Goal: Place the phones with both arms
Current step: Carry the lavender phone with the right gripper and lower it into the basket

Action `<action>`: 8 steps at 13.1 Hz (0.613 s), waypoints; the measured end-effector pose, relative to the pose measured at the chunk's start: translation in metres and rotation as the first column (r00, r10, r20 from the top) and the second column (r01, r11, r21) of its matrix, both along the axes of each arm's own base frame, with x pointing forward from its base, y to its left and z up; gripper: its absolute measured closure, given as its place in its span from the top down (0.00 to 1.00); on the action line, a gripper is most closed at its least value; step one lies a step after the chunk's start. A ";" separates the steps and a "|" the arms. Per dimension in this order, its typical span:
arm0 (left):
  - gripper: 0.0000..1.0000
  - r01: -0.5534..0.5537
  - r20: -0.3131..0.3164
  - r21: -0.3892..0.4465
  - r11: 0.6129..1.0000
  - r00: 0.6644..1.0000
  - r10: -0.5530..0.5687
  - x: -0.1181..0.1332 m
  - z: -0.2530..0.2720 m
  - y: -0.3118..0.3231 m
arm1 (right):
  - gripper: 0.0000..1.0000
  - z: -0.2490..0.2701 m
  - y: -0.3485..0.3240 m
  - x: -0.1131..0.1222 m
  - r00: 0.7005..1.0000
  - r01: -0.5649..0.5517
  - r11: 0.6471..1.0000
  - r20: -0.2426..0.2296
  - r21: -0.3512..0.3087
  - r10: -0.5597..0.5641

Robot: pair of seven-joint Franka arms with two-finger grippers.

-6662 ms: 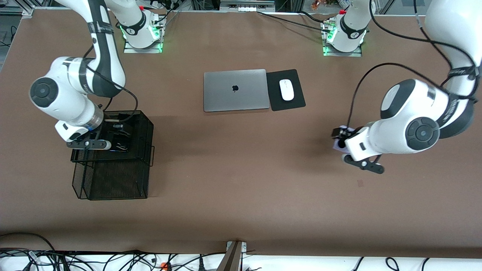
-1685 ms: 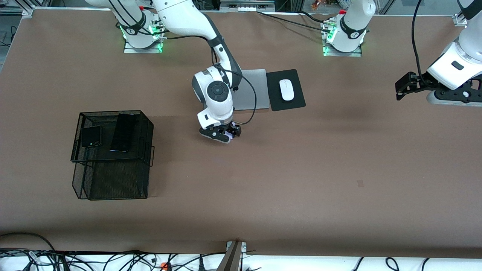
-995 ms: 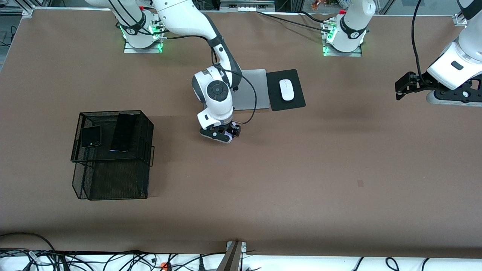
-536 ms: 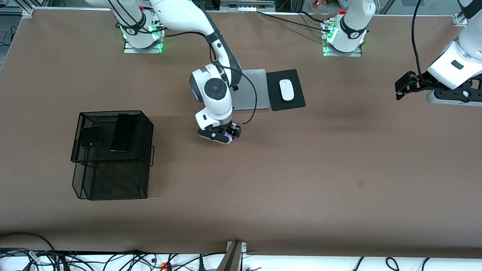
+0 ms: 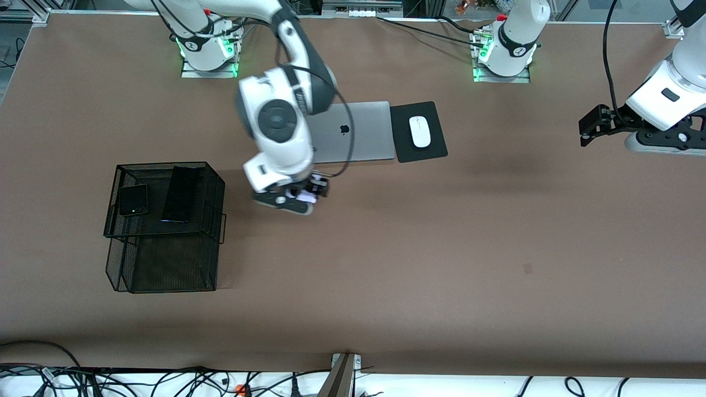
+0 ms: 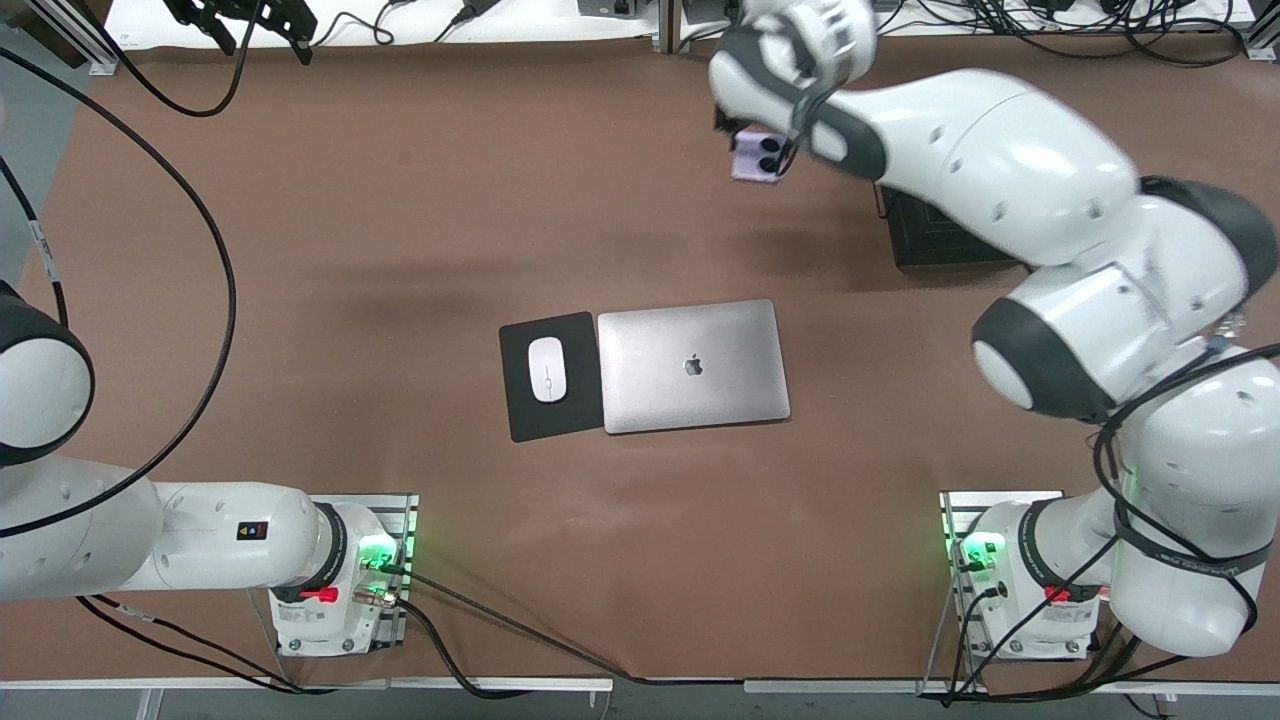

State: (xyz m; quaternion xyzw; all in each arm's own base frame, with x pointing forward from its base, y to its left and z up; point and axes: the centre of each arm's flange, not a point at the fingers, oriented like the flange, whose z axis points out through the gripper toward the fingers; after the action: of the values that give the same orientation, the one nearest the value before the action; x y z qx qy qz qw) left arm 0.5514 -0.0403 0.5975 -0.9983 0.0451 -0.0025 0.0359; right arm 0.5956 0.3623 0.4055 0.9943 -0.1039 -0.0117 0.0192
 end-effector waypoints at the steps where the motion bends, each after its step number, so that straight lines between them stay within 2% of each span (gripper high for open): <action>1: 1.00 0.000 0.000 0.000 1.000 1.000 0.000 0.000 0.000 0.000 | 0.85 0.017 -0.037 0.014 0.999 -0.043 0.999 -0.019 0.015 0.043; 2: 1.00 0.000 0.000 0.000 1.000 1.000 0.000 0.000 0.000 0.000 | 0.85 0.029 -0.077 0.029 0.996 -0.087 0.996 -0.026 0.030 0.088; 5: 1.00 0.000 0.000 0.000 1.000 1.000 0.000 0.000 0.000 0.000 | 0.85 0.051 -0.192 0.071 0.977 -0.212 0.976 0.009 0.050 0.212; 8: 1.00 0.000 0.000 0.000 1.000 1.000 0.000 0.000 0.000 0.000 | 0.85 0.053 -0.264 0.100 0.954 -0.296 0.955 0.050 0.020 0.294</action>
State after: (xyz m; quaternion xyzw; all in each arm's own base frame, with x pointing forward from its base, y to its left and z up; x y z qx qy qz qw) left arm 0.5514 -0.0401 0.5976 -0.9983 0.0449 -0.0025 0.0359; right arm 0.6955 0.0982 0.4585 0.9989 0.0454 0.0129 0.0046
